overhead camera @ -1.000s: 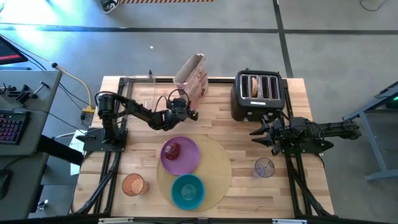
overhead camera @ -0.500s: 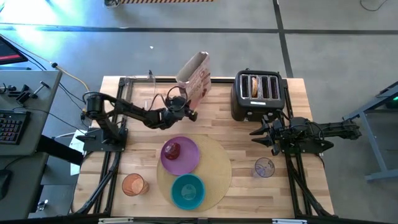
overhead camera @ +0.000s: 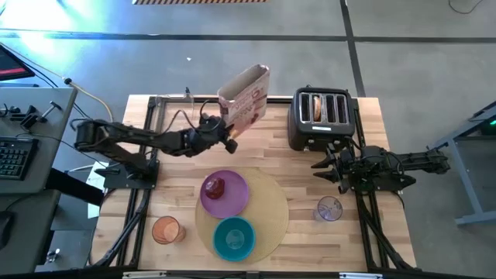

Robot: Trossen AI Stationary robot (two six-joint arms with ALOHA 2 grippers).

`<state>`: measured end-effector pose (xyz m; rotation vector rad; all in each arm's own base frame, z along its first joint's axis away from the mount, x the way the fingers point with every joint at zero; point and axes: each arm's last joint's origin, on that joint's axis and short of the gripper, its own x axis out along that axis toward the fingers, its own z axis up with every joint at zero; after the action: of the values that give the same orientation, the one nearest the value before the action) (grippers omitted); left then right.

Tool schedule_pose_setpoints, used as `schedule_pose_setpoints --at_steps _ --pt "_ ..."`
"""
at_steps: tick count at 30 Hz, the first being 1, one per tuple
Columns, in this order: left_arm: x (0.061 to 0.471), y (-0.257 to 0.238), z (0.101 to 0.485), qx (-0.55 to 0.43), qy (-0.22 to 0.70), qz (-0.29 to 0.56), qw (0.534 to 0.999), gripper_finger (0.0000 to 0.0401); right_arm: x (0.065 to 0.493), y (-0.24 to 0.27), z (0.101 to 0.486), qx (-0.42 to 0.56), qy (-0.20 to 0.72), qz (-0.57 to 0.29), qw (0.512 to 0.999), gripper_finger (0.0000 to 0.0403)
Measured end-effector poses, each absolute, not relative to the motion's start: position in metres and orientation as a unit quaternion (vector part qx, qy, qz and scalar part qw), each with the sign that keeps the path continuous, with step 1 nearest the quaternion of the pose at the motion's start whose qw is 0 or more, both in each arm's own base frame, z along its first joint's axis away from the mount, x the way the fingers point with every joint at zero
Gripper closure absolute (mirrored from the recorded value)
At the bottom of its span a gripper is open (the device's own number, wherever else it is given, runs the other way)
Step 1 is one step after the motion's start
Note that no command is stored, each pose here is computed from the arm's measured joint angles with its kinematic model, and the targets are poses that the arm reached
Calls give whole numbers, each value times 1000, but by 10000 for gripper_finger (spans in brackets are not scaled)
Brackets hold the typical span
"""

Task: Arrange a breakfast setting
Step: Pour the cereal from the red cereal box into the blue bowl

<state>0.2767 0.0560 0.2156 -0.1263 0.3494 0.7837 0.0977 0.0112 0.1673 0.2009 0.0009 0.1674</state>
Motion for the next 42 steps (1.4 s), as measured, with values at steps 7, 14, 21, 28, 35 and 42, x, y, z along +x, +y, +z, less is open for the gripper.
schedule_pose_setpoints --at_steps 7,14,21,28,35,42 --pt "255 46 244 -40 166 342 924 401 98 11 167 100 0 83 991 288" --pt "236 39 264 -13 169 284 944 401 98 11 167 100 0 83 991 288" --pt "218 34 275 40 191 226 955 401 98 11 167 100 0 83 991 288" --pt "201 32 281 92 209 215 950 401 98 11 167 100 0 83 991 288" --pt "189 31 290 137 203 201 949 401 98 11 167 100 0 83 991 288" --pt "181 29 315 163 233 175 943 401 98 11 167 100 0 83 991 288"
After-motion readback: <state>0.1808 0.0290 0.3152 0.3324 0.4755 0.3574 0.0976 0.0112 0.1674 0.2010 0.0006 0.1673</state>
